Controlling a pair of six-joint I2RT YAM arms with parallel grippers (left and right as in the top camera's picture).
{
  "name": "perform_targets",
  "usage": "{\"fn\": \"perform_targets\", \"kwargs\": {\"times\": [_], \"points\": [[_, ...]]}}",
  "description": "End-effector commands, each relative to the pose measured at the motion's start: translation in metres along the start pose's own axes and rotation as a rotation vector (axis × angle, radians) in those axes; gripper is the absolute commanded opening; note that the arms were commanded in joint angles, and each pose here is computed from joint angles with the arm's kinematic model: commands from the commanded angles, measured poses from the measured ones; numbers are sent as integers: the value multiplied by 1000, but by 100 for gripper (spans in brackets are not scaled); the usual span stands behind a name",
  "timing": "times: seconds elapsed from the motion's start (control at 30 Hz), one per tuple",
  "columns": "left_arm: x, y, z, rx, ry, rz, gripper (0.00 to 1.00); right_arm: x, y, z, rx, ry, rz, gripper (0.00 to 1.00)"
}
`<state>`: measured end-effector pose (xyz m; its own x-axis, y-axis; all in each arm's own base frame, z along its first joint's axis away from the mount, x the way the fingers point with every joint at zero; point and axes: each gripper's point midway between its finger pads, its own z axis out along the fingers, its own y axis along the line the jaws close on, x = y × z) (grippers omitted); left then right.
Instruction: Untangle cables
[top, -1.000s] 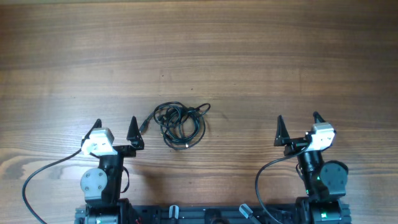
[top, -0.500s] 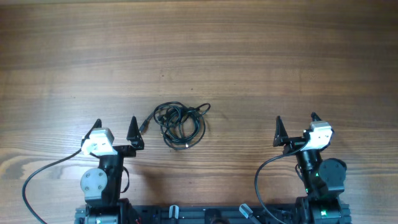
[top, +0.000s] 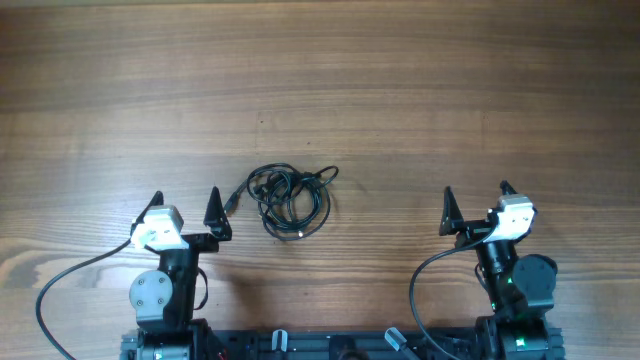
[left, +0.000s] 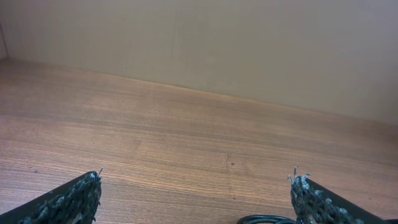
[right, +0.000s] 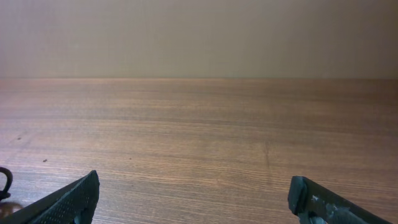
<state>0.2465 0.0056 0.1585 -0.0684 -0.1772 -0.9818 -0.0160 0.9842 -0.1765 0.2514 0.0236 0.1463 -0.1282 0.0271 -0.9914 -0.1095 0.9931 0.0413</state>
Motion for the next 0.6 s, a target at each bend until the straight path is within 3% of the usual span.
{"fn": "perform_targets", "kwargs": {"times": [0.0, 0.57], "points": [[4, -4, 0, 24, 14, 12, 100, 1, -4, 0, 19, 3, 13, 100], [4, -4, 0, 24, 14, 12, 100, 1, -4, 0, 20, 3, 13, 100]]}}
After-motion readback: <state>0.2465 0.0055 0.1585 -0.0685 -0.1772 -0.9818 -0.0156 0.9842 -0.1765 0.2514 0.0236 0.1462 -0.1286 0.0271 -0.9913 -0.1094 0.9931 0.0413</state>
